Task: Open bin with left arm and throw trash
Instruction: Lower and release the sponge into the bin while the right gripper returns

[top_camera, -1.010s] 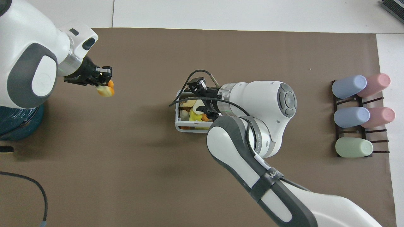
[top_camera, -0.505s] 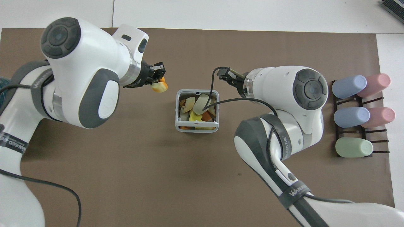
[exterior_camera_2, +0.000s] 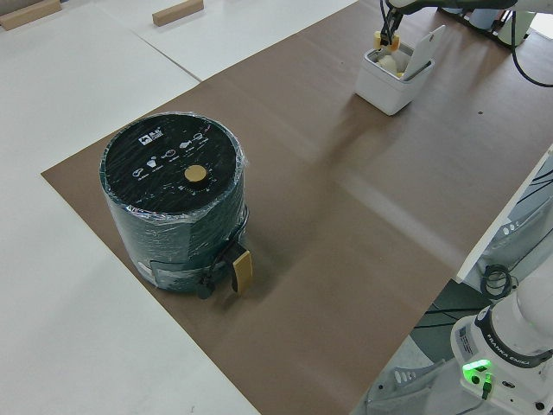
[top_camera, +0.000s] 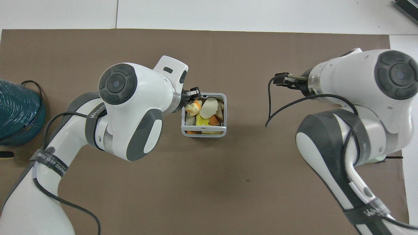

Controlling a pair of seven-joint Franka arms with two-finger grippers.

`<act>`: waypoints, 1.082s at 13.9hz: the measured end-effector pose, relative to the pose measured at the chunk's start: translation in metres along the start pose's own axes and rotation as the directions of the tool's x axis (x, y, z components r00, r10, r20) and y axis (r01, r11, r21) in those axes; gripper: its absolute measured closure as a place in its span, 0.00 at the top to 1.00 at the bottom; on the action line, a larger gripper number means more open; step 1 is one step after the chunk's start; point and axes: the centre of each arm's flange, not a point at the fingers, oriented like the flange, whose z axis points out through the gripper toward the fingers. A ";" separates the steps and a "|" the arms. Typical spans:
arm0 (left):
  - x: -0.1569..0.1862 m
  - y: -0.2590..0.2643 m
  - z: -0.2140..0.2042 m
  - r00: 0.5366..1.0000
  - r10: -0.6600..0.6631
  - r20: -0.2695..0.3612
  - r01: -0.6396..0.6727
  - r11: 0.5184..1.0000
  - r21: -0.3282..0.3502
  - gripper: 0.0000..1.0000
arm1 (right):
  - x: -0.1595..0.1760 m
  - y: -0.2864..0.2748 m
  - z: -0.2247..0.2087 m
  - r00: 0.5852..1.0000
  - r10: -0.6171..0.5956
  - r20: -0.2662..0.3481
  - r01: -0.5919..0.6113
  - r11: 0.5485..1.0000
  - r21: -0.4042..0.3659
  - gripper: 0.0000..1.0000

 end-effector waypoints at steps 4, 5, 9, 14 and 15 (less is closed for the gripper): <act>-0.030 0.013 0.023 1.000 -0.005 0.010 0.005 1.000 0.000 0.10 | -0.004 0.039 -0.052 0.998 -0.039 0.047 0.041 0.998 -0.038 1.00; -0.030 0.012 0.024 1.000 -0.007 0.010 0.007 1.000 0.001 0.10 | -0.005 0.044 -0.061 0.997 -0.050 0.063 0.053 0.998 -0.045 1.00; -0.027 0.010 0.023 1.000 -0.013 0.007 0.013 1.000 0.002 0.48 | 0.003 0.083 -0.091 0.987 -0.082 0.140 0.092 0.993 -0.072 1.00; -0.029 0.012 0.020 1.000 -0.012 0.005 0.012 1.000 -0.003 1.00 | 0.007 0.117 -0.115 0.979 -0.070 0.192 0.087 0.992 -0.086 1.00; -0.031 0.014 0.019 1.000 -0.009 0.006 0.009 1.000 -0.004 1.00 | 0.006 0.120 -0.112 0.977 -0.065 0.203 0.084 0.993 -0.088 1.00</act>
